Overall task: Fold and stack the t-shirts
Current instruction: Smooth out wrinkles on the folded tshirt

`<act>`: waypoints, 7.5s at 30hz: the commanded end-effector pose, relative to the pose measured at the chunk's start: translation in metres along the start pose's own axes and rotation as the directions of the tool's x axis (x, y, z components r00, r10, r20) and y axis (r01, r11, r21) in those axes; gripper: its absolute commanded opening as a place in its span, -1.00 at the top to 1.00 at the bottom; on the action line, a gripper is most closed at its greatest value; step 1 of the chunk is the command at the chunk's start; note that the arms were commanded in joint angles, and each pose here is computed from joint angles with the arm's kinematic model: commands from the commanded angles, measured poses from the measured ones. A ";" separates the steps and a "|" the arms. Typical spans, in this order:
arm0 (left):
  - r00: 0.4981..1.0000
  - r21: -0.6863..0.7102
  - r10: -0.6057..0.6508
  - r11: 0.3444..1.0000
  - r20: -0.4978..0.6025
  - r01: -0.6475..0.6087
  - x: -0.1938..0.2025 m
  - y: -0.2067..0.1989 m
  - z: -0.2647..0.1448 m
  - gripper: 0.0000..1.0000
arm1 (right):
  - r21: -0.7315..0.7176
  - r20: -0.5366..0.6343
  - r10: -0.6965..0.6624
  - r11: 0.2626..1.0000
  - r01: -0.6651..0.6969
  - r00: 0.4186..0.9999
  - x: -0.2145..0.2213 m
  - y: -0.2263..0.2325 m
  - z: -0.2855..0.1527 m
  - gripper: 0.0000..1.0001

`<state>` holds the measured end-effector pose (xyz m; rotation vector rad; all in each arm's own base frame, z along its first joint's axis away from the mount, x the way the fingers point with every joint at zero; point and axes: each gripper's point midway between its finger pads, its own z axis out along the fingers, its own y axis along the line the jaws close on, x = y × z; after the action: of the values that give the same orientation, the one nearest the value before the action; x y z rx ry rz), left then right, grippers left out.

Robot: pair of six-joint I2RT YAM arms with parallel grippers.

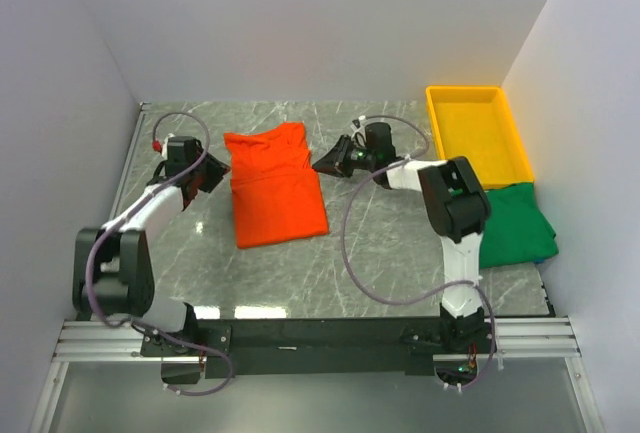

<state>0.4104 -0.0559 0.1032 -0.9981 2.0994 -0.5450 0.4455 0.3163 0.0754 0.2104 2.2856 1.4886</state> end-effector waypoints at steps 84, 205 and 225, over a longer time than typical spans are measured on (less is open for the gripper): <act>0.679 -0.163 0.289 0.839 -0.675 -0.519 0.282 0.162 -0.214 -0.11 | 0.345 -0.708 -0.185 0.751 0.562 0.682 0.313 -0.052 -0.182 0.23; 0.974 -0.060 0.151 0.985 -0.170 -0.163 0.052 -0.029 0.043 0.37 | -0.007 -0.036 -0.094 0.996 0.094 0.995 -0.019 -0.014 -0.027 0.51; 0.937 -0.192 0.289 0.926 -0.197 -0.326 0.109 0.050 -0.144 -0.44 | 0.409 -0.283 -0.386 0.780 0.474 0.878 0.169 -0.003 -0.136 0.04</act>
<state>0.2809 -0.1105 0.1452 -0.7040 2.3160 -0.3665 0.2683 0.2754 0.0999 -0.2510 2.4893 0.9420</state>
